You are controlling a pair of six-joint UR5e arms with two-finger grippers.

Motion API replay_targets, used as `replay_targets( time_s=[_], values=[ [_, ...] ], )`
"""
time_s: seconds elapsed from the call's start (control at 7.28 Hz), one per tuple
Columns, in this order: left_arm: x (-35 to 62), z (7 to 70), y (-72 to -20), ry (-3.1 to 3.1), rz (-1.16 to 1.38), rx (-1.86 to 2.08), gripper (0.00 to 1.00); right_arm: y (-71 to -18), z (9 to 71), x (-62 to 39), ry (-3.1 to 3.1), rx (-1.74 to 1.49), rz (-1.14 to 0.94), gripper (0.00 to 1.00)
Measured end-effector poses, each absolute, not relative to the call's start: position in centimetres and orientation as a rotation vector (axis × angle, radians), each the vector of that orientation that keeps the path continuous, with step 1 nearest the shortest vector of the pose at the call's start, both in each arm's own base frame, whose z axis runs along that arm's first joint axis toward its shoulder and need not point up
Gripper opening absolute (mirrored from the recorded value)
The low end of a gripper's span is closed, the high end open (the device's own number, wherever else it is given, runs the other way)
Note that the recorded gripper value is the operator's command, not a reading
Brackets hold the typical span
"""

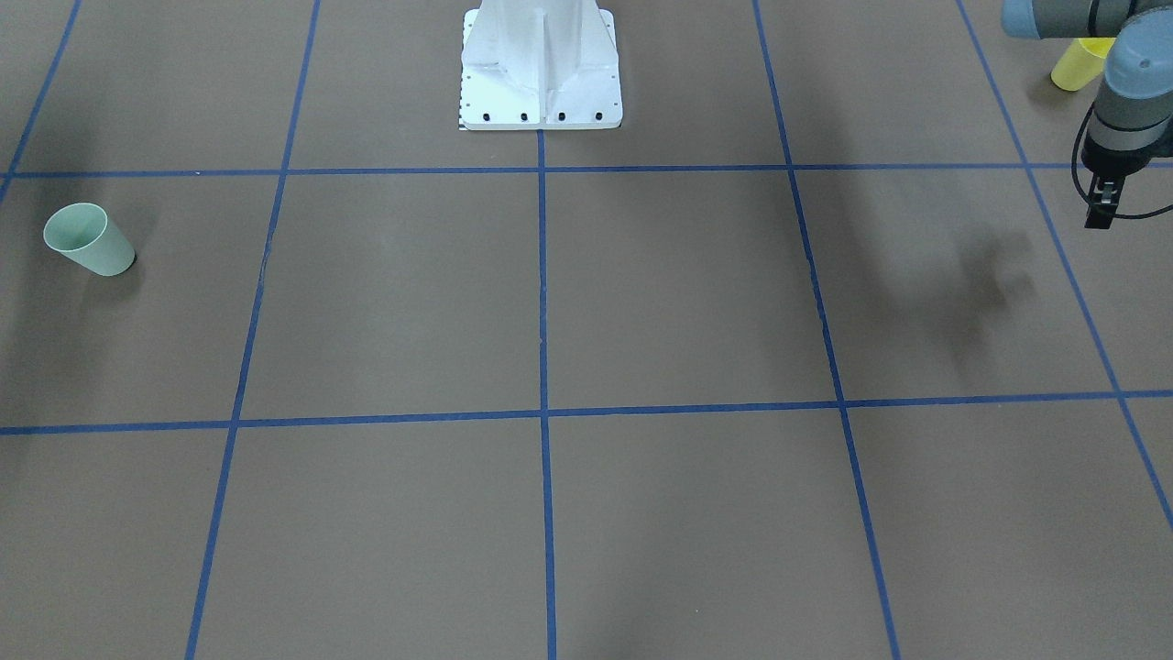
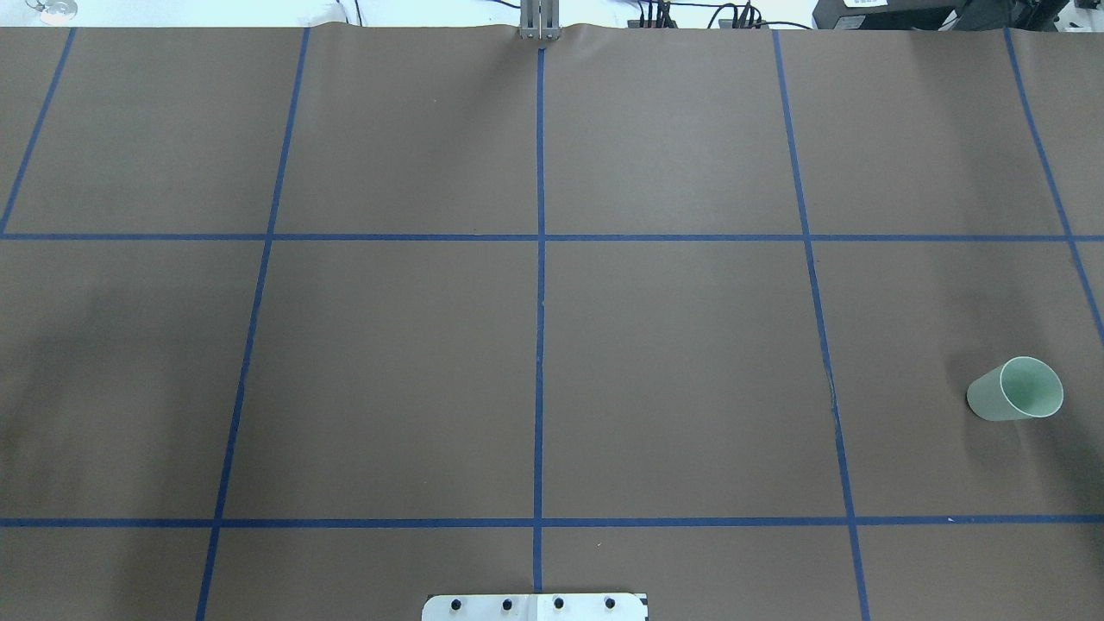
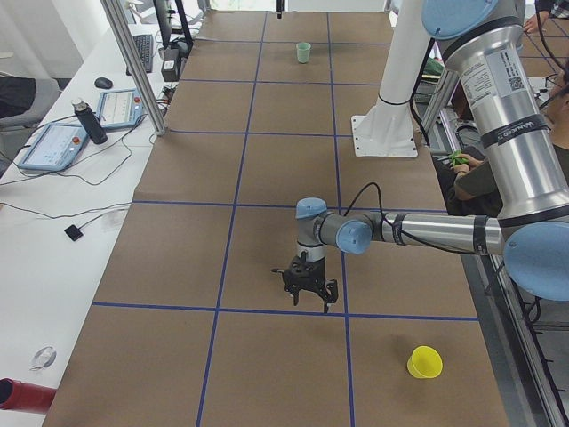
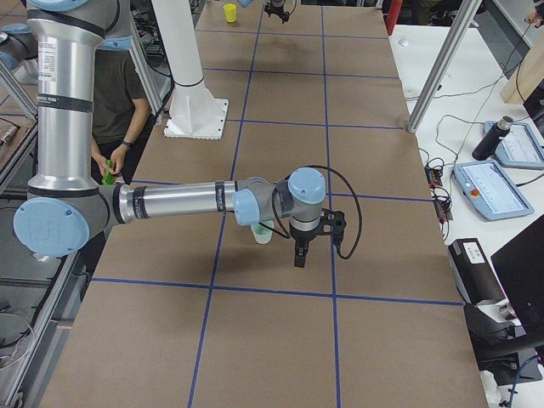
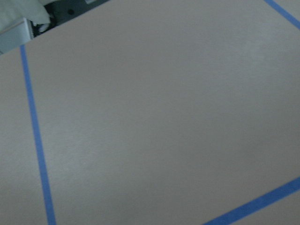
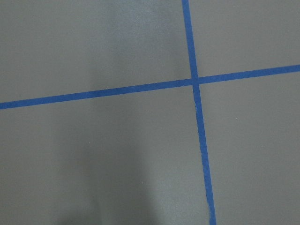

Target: Transfer and stack yellow cup on green cup

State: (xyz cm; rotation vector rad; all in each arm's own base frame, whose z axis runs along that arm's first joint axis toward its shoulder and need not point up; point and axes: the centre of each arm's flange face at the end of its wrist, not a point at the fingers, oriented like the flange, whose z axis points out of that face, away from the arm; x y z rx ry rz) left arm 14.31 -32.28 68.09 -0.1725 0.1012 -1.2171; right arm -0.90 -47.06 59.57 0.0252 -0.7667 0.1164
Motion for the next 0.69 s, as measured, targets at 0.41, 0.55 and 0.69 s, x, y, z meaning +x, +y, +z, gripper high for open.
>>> replay_targets(
  time_s=[0.41,0.55,0.69],
  values=[
    [15.8,70.6,-28.2,-0.246,-1.414,-0.175,0.95,-47.5,59.0,-2.4,-0.753,0.063,0.071,1.0],
    [16.7,71.1,-26.8,-0.332,-1.477,-0.152,0.96,-47.5,58.6,-2.6,-0.75,0.074,0.063,1.0],
    [17.5,71.5,-25.4,-0.401,-1.536,-0.129,0.96,-47.5,58.3,-2.7,-0.749,0.082,0.058,1.0]
  ],
)
